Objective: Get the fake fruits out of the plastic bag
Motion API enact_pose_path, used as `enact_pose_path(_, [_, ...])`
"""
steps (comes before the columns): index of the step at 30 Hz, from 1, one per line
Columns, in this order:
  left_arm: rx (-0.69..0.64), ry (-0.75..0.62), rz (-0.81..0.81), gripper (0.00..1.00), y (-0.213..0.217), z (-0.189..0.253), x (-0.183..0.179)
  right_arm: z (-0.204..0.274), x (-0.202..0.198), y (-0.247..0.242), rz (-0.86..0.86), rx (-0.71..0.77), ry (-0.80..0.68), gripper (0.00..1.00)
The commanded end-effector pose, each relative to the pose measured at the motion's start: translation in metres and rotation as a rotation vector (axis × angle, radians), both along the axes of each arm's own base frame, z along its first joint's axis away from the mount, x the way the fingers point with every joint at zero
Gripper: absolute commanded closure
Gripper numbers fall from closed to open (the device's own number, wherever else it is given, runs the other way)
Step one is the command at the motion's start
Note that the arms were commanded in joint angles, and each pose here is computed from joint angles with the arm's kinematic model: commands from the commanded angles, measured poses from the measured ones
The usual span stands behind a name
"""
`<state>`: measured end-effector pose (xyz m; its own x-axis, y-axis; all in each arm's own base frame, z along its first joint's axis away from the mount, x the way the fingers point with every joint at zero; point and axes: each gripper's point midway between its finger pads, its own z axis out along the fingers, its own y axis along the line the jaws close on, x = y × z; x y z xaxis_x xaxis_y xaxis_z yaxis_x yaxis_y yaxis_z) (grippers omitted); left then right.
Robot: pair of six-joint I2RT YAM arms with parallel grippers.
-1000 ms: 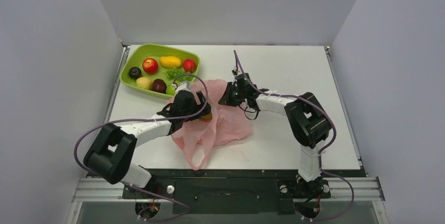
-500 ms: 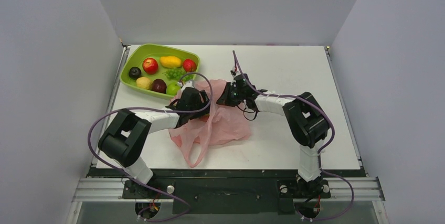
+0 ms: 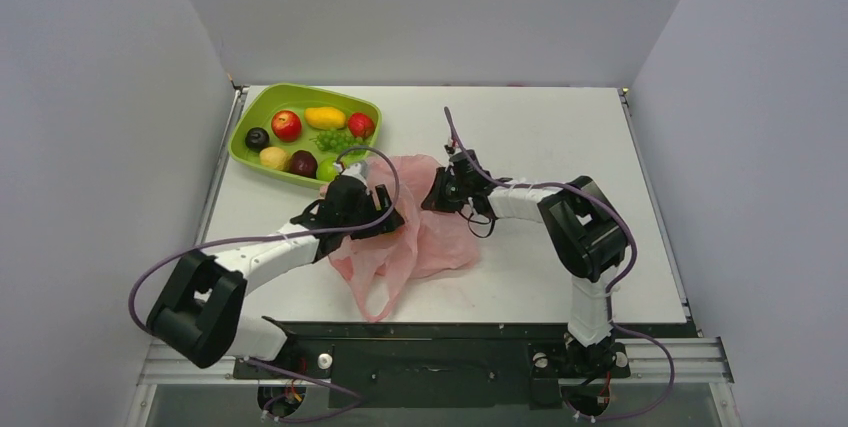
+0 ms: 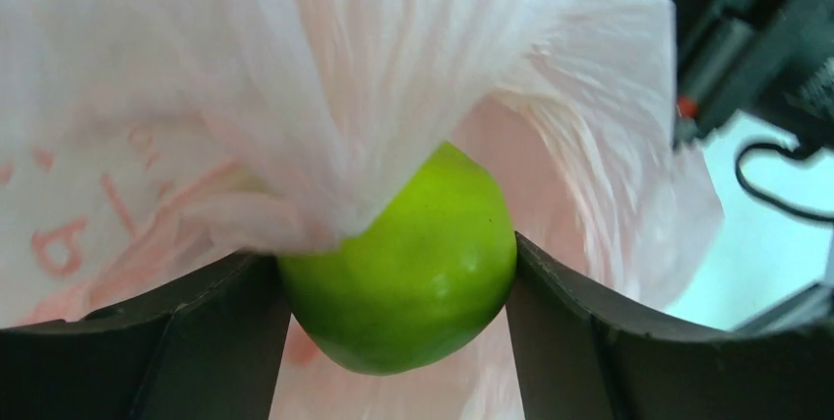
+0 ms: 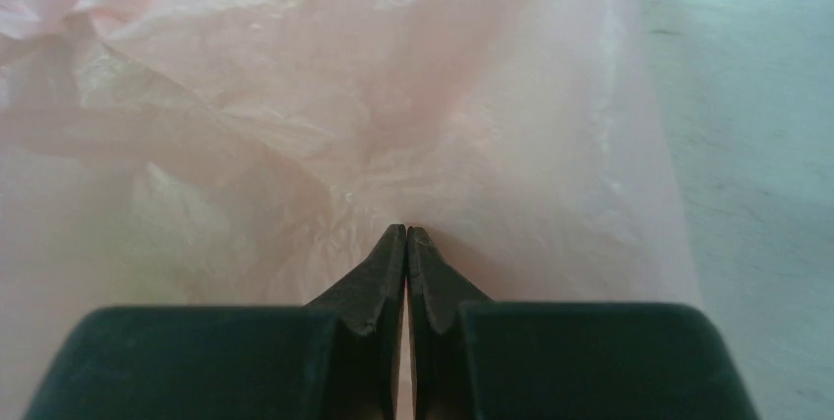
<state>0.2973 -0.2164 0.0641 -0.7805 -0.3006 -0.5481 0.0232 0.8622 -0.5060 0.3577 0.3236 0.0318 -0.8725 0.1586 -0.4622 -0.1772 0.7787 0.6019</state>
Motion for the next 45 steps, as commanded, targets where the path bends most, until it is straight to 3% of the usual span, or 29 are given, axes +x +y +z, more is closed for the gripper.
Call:
enact_pose_path(1, [-0.036,0.023,-0.072,0.95,0.008,0.016,-0.035,0.019,0.017,-0.023,-0.062,-0.031,-0.092,1.00])
enact_pose_path(12, [-0.197,-0.085,-0.120,0.97,0.031,0.092,-0.071,-0.008,0.026,-0.107,-0.263,-0.204,-0.052,1.00])
enact_pose_path(24, [-0.055,-0.238,0.028,1.00,0.092,0.138,-0.047,0.010,-0.002,-0.265,-0.661,-0.348,-0.061,0.99])
enact_pose_path(29, [-0.073,-0.233,0.065,1.00,0.105,0.139,-0.033,0.033,-0.023,-0.320,-0.795,-0.444,-0.102,0.88])
enact_pose_path(35, [-0.169,-0.212,0.086,1.00,0.108,0.133,-0.017,0.089,-0.033,-0.329,-0.807,-0.453,-0.239,0.69])
enact_pose_path(39, [-0.221,-0.210,0.129,1.00,0.116,0.133,0.001,0.124,-0.036,-0.303,-0.714,-0.430,-0.329,0.58])
enact_pose_path(45, [-0.182,-0.234,0.213,1.00,0.146,0.138,0.051,0.154,-0.048,-0.260,-0.584,-0.376,-0.409,0.51])
